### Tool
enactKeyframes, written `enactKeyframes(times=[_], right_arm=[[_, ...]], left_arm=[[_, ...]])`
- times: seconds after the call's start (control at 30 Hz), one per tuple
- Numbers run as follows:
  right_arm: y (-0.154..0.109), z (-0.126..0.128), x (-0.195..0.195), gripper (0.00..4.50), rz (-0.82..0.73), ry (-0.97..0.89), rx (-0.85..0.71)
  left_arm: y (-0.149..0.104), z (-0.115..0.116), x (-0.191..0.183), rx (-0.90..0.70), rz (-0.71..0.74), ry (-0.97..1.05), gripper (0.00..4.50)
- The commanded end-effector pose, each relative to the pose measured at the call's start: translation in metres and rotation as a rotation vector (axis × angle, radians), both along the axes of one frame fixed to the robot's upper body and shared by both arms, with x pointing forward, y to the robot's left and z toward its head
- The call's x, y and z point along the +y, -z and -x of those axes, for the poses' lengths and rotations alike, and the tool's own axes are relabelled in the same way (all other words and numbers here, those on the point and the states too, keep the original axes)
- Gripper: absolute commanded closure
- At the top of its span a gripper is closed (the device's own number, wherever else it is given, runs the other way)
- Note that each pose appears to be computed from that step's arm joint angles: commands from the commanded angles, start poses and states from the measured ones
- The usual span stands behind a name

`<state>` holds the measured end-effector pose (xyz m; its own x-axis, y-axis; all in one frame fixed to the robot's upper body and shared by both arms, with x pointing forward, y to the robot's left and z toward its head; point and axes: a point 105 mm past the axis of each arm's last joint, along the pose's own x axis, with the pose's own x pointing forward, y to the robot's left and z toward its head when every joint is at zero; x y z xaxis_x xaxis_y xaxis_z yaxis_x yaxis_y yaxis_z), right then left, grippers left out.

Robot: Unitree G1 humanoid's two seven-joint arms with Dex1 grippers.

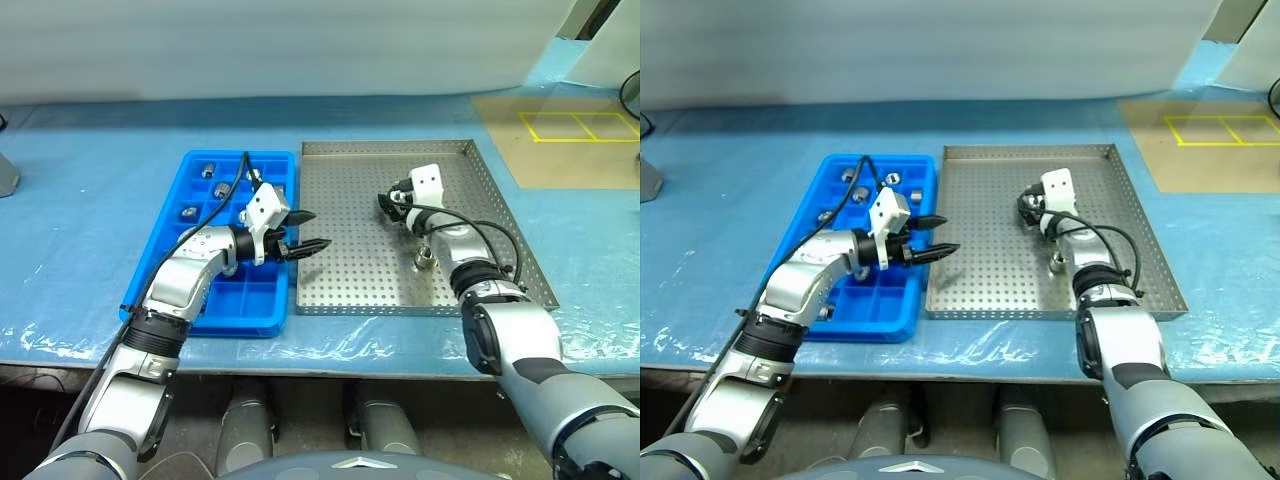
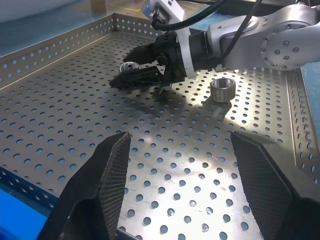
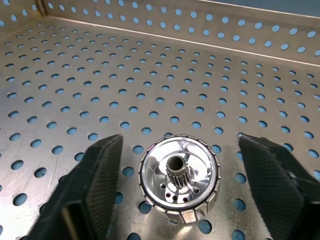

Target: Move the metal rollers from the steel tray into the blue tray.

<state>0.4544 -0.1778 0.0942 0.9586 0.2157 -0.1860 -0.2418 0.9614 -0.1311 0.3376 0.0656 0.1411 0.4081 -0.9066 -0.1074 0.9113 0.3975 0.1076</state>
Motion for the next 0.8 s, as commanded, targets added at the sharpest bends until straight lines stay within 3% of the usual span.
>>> enactKeyframes(times=[0.03,0.2,0.4,0.53,0.8], right_arm=[[-0.009,-0.002,-0.002,1.59,0.001,0.006,-0.031],[-0.006,-0.001,-0.004,2.87,-0.001,0.016,-0.026],[-0.010,-0.002,-0.002,2.86,-0.001,0.006,-0.041],[-0.029,-0.005,0.009,2.86,0.011,-0.050,-0.107],[-0.069,0.005,0.065,2.86,-0.032,-0.363,-0.203]], left_arm=[[-0.012,0.002,0.000,-0.046,0.005,0.006,1.10],[-0.012,0.001,-0.001,-0.045,0.001,0.008,1.10],[-0.012,0.000,-0.001,-0.043,-0.002,0.009,1.10],[-0.019,-0.001,0.003,-0.056,0.012,0.002,1.10],[-0.046,-0.004,0.047,-0.107,0.009,-0.079,1.10]])
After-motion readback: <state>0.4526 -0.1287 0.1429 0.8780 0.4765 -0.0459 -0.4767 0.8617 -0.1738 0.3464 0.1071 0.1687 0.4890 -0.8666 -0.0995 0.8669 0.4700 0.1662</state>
